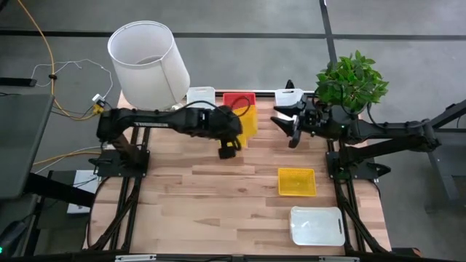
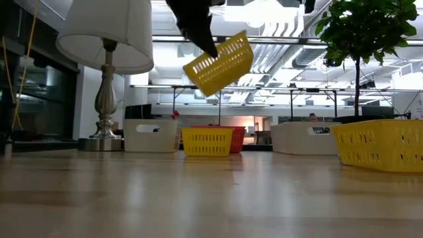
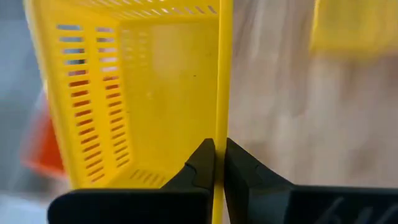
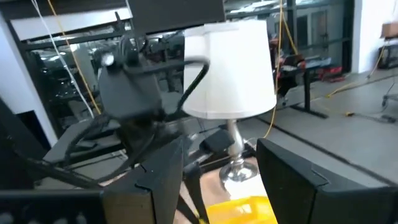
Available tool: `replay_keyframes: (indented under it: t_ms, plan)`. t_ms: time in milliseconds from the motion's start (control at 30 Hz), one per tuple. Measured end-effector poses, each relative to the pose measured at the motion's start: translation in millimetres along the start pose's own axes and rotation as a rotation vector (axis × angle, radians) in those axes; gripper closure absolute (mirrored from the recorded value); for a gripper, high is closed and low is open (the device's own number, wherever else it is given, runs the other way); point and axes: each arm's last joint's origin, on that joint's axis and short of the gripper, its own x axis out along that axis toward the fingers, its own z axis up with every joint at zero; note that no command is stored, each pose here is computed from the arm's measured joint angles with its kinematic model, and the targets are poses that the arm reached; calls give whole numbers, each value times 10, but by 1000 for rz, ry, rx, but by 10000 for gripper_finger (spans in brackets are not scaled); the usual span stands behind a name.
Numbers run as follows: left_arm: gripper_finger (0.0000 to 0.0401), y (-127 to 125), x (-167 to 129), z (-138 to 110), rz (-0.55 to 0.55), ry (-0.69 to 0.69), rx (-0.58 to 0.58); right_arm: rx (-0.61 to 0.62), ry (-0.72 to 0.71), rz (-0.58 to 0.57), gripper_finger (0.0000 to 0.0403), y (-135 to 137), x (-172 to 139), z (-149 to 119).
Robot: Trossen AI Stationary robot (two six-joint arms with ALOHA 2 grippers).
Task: Stack baskets by color
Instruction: Stack the bottom left yellow bin on the top yellow bin
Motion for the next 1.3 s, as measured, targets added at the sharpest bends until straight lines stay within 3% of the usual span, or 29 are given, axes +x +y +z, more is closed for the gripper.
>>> replay_keyframes:
  t_ms: [233, 300, 333, 633, 1000, 1100, 1300]
  plan:
    - [401, 11, 182, -18, 103, 121, 1019, -7, -26, -15, 210, -12, -50, 49]
    - [401, 36, 233, -26, 104, 158, 1199, -6, -27, -15, 210, -12, -52, 51]
    - [401, 55, 266, -31, 103, 172, 1234, -7, -25, -14, 210, -12, -53, 49]
    - [401, 226, 365, -123, 61, 259, 1194, -7, -18, -13, 210, -9, -53, 42]
    - [401, 284, 590, -498, -44, 423, 1215, 18, -14, -14, 210, -10, -53, 37]
    - [401, 262, 508, -481, -6, 378, 1222, 19, -17, -33, 210, -15, -53, 38]
    - [401, 257, 124, -315, 58, 145, 1207, 19, -27, -73, 210, -27, -52, 43]
